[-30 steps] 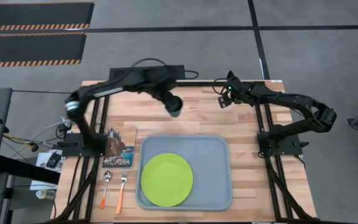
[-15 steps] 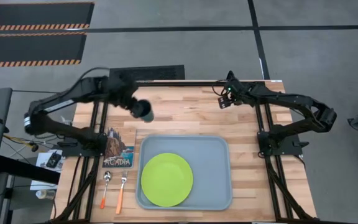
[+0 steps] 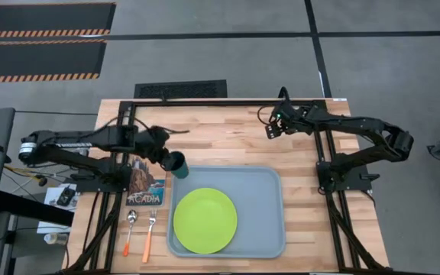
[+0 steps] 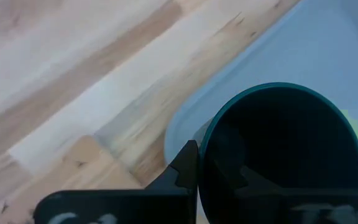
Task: Pick and place plate/cup/fork/spoon on tray
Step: Put the green cup on the gray serving tray to the top left of the green plate
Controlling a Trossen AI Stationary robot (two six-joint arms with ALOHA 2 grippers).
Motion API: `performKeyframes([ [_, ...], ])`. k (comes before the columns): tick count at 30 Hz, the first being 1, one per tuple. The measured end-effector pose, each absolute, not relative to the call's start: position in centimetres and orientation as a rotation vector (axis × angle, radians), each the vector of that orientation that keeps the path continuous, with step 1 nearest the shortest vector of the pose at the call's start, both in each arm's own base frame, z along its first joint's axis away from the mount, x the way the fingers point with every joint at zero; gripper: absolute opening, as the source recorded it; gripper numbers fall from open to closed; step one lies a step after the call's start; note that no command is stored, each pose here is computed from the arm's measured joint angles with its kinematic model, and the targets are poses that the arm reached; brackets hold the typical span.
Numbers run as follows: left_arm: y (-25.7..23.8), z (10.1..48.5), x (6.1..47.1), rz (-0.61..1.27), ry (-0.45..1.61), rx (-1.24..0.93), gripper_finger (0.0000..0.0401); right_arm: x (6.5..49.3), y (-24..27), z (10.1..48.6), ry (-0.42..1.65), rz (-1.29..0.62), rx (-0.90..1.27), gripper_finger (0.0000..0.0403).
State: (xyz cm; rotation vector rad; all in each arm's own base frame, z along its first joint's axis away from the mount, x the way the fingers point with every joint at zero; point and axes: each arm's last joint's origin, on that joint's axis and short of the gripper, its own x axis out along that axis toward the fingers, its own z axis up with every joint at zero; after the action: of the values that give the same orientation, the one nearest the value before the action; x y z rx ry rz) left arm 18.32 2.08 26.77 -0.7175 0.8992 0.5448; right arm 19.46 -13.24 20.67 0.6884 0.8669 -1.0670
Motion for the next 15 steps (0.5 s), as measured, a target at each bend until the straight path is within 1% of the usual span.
performKeyframes([
  [8,0.9,24.8,19.8,0.551,0.931,-0.709,0.0,19.5,-13.2,20.7,0.86,-1.065,0.686,0.0281],
  [15,0.4,22.6,21.5,0.578,1.035,-0.652,0.0,19.6,-13.2,20.7,0.861,-1.063,0.683,0.0281],
])
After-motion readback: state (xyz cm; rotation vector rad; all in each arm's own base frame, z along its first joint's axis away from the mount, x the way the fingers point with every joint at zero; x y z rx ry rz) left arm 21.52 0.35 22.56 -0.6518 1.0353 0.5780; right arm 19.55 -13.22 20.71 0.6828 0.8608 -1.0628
